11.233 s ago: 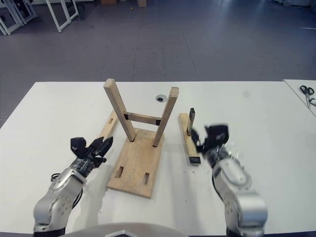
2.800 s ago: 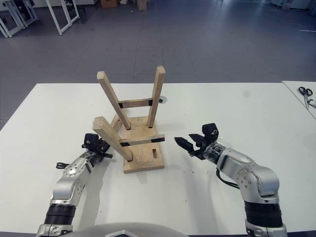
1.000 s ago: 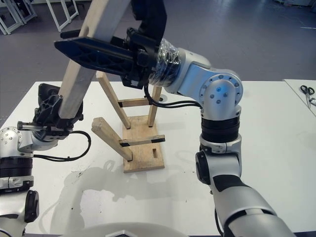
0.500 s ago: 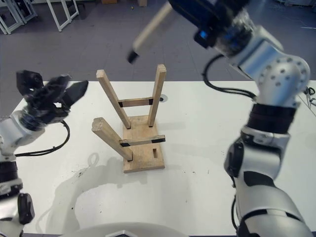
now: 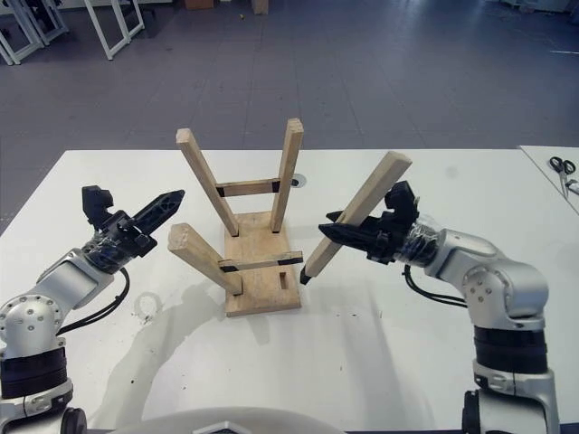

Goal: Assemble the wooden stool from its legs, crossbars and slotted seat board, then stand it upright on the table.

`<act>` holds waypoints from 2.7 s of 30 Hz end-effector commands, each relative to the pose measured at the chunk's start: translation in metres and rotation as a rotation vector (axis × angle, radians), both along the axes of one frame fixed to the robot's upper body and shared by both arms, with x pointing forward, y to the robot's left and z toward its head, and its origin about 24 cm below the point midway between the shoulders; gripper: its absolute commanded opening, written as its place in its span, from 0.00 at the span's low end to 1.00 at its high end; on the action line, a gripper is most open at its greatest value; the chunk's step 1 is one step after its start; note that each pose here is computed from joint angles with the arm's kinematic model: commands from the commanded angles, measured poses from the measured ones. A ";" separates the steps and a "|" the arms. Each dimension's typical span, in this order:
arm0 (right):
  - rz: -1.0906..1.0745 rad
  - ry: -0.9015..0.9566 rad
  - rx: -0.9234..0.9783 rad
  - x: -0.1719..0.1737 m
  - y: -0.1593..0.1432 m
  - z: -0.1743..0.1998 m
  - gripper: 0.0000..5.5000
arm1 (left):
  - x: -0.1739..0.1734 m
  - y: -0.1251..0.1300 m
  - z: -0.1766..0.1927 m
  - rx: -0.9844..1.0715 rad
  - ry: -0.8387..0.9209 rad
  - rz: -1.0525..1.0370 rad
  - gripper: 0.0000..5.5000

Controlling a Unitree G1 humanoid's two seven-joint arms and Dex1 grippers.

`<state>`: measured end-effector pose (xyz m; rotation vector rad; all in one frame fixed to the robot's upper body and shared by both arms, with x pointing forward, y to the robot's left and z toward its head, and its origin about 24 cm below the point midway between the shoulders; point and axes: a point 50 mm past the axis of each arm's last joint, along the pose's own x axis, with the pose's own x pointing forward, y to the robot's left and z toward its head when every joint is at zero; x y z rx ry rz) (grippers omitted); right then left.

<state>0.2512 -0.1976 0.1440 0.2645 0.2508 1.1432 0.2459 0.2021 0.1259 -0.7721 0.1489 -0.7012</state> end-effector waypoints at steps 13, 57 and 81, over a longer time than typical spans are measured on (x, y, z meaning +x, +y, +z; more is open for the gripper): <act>0.149 -0.459 -0.068 -0.014 -0.003 -0.011 0.39 | -0.005 0.008 -0.019 0.049 0.048 -0.006 0.50; 0.102 -0.429 -0.165 0.010 0.057 -0.038 0.39 | 0.002 0.025 -0.020 0.117 0.064 0.182 0.50; -0.058 -0.412 -0.232 0.033 0.064 -0.050 0.39 | 0.001 -0.113 0.110 0.549 -0.365 0.151 0.19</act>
